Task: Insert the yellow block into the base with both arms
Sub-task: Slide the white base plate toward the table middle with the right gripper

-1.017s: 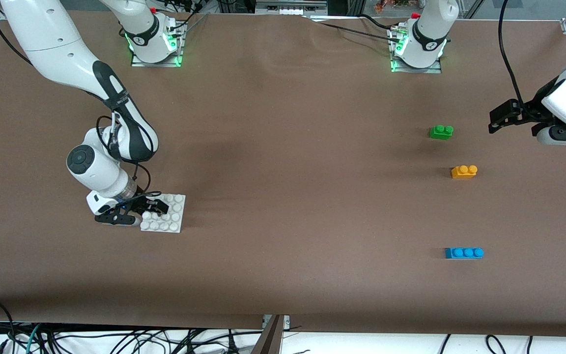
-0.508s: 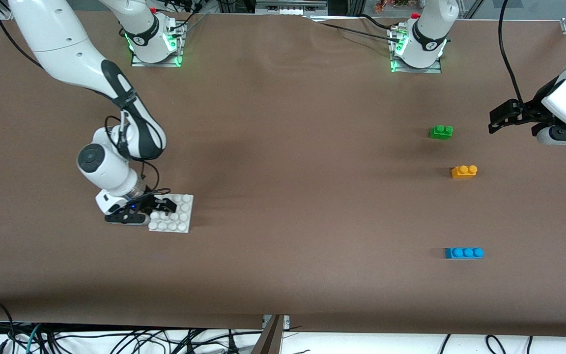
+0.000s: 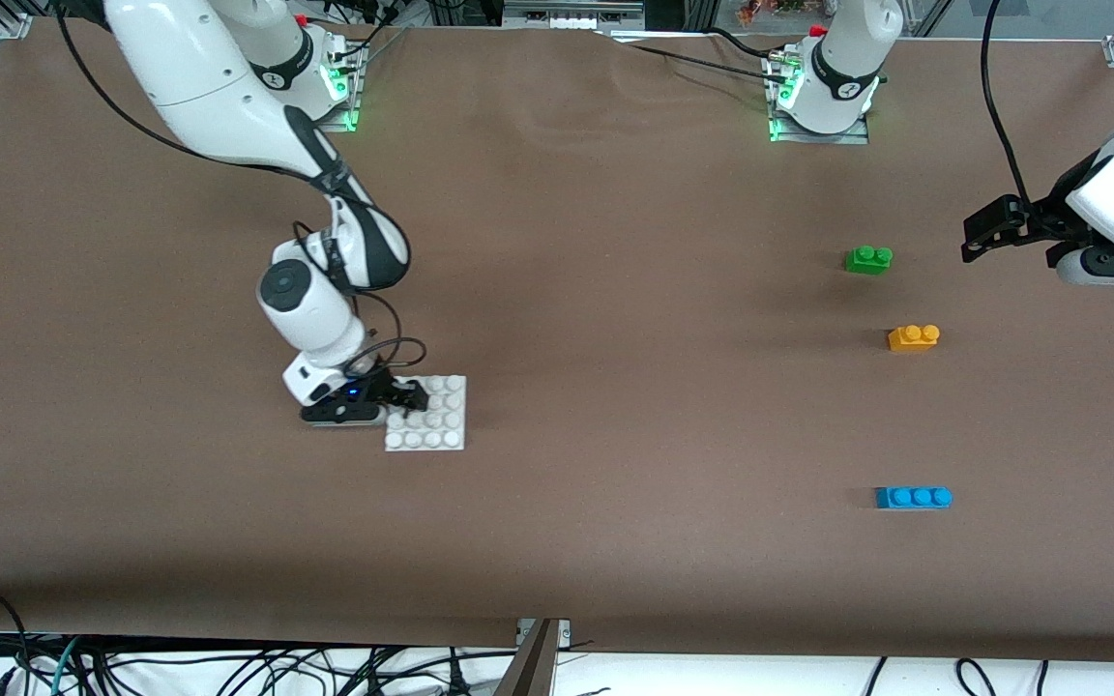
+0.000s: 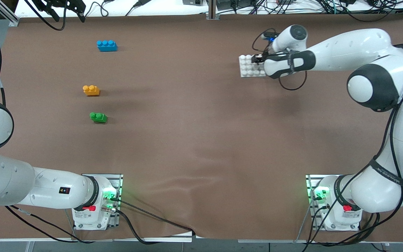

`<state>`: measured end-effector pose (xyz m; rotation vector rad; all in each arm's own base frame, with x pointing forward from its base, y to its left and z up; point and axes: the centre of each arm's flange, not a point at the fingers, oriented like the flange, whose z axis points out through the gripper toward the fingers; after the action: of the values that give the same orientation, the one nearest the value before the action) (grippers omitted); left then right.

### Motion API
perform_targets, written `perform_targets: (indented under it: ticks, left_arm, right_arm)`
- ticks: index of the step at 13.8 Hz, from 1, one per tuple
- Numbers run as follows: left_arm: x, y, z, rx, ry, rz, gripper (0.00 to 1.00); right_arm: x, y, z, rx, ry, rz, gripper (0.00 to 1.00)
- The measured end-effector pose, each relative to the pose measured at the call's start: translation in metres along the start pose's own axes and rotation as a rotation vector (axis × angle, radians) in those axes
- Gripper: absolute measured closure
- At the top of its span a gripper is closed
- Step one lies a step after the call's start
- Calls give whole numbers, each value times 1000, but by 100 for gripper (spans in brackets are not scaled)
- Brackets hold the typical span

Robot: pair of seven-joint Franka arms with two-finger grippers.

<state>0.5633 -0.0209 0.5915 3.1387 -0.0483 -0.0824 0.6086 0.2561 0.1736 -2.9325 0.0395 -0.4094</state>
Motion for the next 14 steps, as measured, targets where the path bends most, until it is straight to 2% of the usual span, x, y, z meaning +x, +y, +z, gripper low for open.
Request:
perform_targets:
  ticks: [8,14]
  left_arm:
    - [0,-1,0,0,0,-2,0]
    - [0,-2,0,0,0,-4,0]
  right_arm:
    - [-47,-148,17,76,16,-17,56]
    - [-72,-217,25,122,35,10,56]
